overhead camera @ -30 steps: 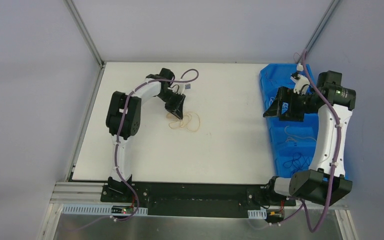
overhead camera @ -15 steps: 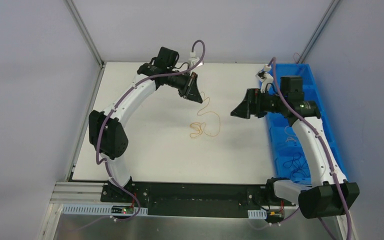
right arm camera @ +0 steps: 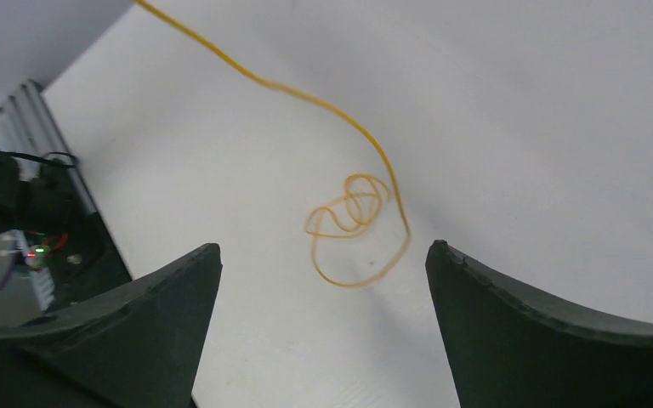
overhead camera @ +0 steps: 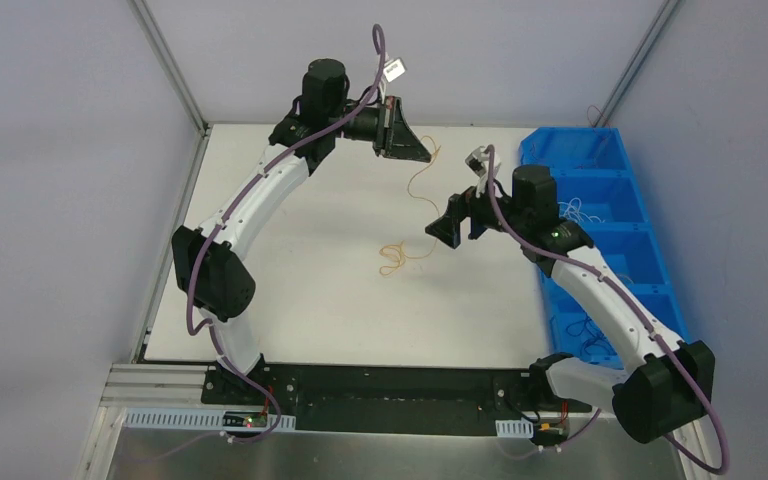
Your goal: Untangle the cables
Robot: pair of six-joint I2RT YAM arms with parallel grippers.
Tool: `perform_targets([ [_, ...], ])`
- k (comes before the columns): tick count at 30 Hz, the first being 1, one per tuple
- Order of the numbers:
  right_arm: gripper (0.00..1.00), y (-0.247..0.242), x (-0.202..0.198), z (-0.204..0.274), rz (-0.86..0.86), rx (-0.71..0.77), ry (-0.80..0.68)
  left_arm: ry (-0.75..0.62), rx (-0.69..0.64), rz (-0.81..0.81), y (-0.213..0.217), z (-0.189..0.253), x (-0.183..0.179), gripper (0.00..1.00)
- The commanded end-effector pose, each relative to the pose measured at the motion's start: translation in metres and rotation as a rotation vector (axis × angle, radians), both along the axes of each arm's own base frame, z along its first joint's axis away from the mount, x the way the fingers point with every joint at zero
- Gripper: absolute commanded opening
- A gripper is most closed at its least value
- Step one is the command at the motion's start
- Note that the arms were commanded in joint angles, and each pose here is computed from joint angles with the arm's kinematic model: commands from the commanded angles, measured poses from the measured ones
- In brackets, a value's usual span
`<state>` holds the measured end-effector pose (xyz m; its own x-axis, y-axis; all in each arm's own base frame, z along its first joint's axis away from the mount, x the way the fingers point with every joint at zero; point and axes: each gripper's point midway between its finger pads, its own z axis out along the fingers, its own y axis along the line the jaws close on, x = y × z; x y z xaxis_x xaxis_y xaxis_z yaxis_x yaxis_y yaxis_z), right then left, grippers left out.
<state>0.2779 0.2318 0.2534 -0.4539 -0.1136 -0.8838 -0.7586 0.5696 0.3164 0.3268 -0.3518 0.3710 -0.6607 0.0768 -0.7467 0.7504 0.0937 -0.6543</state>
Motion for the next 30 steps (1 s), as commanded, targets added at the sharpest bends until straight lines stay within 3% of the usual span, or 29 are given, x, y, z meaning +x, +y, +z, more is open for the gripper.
perform_targets([
  [1,0.93,-0.011,0.03,-0.011,-0.062,-0.058,-0.246,-0.067,-0.19,-0.034,0.007,0.078,-0.019,0.0],
  [9,0.76,0.014,0.064,-0.036,-0.088,0.017,-0.128,-0.113,-0.202,-0.027,0.014,0.094,-0.026,0.0],
  [13,0.46,0.02,0.068,-0.045,-0.092,0.017,-0.072,-0.136,-0.208,0.019,0.023,0.1,-0.02,0.0],
  [18,0.0,0.006,0.051,-0.045,-0.094,-0.027,-0.036,-0.158,-0.176,0.173,0.057,0.097,0.014,0.0],
  [20,0.0,0.001,0.037,-0.021,-0.083,-0.016,-0.032,-0.153,-0.102,0.306,0.084,0.073,0.042,0.0],
  [24,0.0,-0.017,0.028,0.065,-0.149,0.099,-0.112,-0.243,0.238,0.544,0.141,-0.027,0.076,0.0],
  [27,0.0,-0.036,0.031,0.142,-0.236,0.249,-0.111,-0.194,0.413,0.525,0.156,-0.11,0.062,0.0],
  [30,0.0,-0.054,0.035,0.198,-0.306,0.391,-0.092,-0.064,0.487,0.486,0.152,-0.161,0.048,0.0],
])
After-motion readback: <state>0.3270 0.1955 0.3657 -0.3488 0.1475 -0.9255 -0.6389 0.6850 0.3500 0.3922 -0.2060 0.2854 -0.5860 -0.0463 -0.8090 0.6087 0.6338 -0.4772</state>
